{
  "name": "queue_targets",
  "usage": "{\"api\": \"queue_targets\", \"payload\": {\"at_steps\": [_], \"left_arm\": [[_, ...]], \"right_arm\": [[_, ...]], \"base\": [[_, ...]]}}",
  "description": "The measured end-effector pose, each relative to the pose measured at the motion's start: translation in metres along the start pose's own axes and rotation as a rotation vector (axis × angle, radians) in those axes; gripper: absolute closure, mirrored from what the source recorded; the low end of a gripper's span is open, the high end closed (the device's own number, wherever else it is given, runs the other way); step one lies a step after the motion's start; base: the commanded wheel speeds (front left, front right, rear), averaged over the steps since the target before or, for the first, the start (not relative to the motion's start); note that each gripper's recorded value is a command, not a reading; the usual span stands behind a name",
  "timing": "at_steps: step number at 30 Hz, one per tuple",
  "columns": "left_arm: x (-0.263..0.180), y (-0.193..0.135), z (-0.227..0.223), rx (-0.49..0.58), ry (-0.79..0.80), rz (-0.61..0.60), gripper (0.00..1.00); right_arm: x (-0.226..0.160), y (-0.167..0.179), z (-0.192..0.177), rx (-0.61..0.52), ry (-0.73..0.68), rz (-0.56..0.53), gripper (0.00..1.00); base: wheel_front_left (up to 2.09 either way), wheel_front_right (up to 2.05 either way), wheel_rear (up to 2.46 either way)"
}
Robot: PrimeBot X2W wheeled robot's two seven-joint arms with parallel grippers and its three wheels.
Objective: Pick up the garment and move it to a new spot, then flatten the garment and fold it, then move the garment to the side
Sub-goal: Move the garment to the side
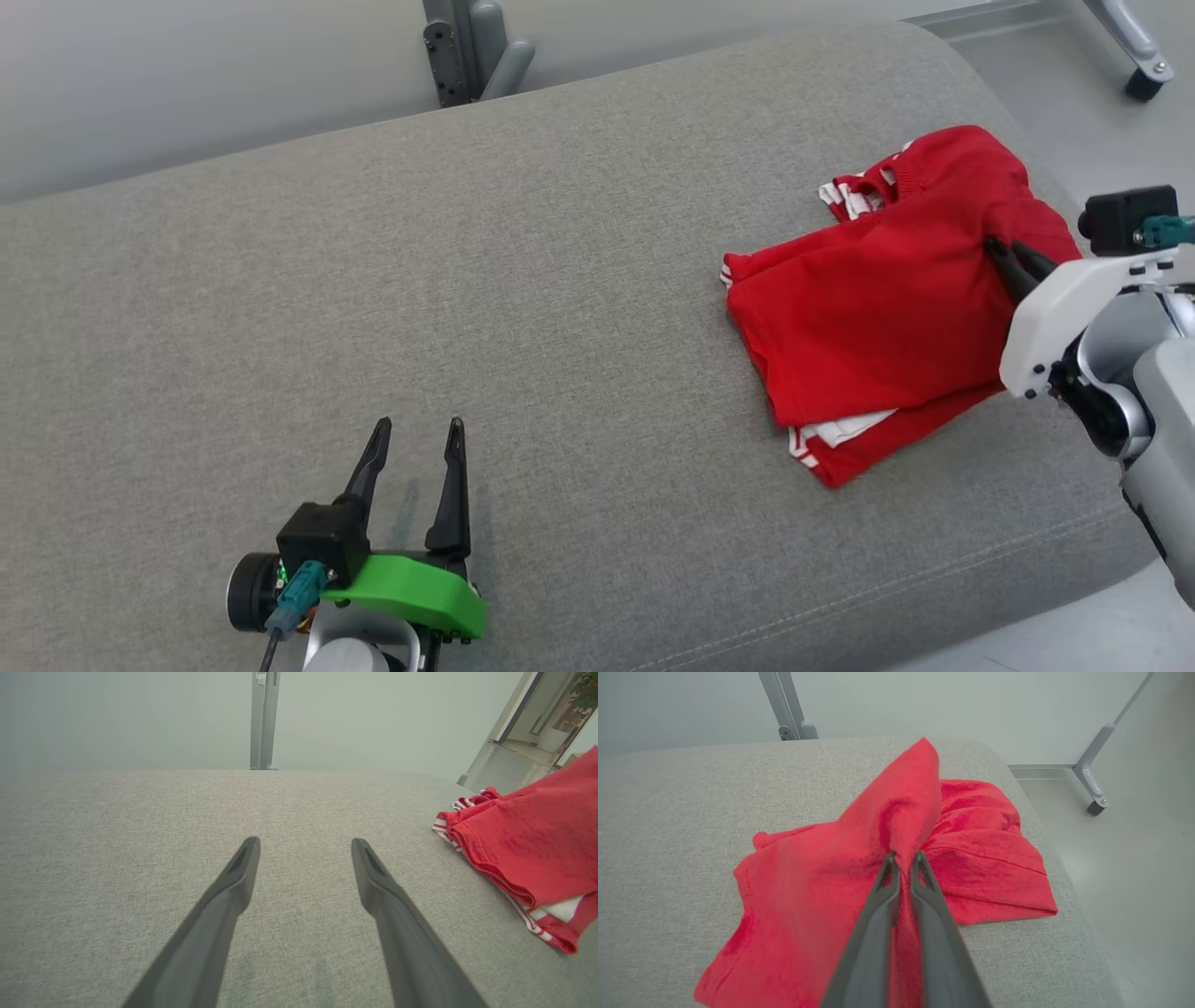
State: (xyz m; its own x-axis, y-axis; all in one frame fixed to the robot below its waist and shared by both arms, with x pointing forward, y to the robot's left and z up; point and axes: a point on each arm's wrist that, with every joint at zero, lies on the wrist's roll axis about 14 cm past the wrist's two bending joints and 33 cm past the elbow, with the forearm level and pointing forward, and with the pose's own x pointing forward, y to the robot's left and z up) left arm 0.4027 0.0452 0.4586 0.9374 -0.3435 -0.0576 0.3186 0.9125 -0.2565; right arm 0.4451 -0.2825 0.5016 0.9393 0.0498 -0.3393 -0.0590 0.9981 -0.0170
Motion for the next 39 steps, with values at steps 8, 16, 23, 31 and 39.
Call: {"api": "queue_targets", "payload": {"at_steps": [8,16,23,31,39], "left_arm": [[-0.009,0.011,0.003,-0.002,-0.008,0.038,0.0],[-0.015,0.025,0.001,-0.002,-0.003,0.083,0.0],[-0.015,0.037,-0.004,0.013,0.012,0.112,0.0],[-0.007,0.05,-0.012,0.042,0.034,0.119,0.0],[0.001,0.066,-0.023,0.075,0.065,0.128,0.0]], "right_arm": [[0.025,0.0,0.041,-0.042,-0.071,-0.025,1.0],[0.035,-0.042,0.055,-0.034,-0.103,-0.147,1.0],[0.04,-0.079,0.046,0.026,-0.121,-0.259,1.0],[0.052,-0.108,0.027,0.042,-0.104,-0.356,1.0],[0.079,-0.114,0.001,0.064,-0.058,-0.4,1.0]], "base": [[0.0,0.0,0.0],[0.0,0.0,0.0],[0.0,0.0,0.0],[0.0,0.0,0.0],[0.0,0.0,0.0]]}}
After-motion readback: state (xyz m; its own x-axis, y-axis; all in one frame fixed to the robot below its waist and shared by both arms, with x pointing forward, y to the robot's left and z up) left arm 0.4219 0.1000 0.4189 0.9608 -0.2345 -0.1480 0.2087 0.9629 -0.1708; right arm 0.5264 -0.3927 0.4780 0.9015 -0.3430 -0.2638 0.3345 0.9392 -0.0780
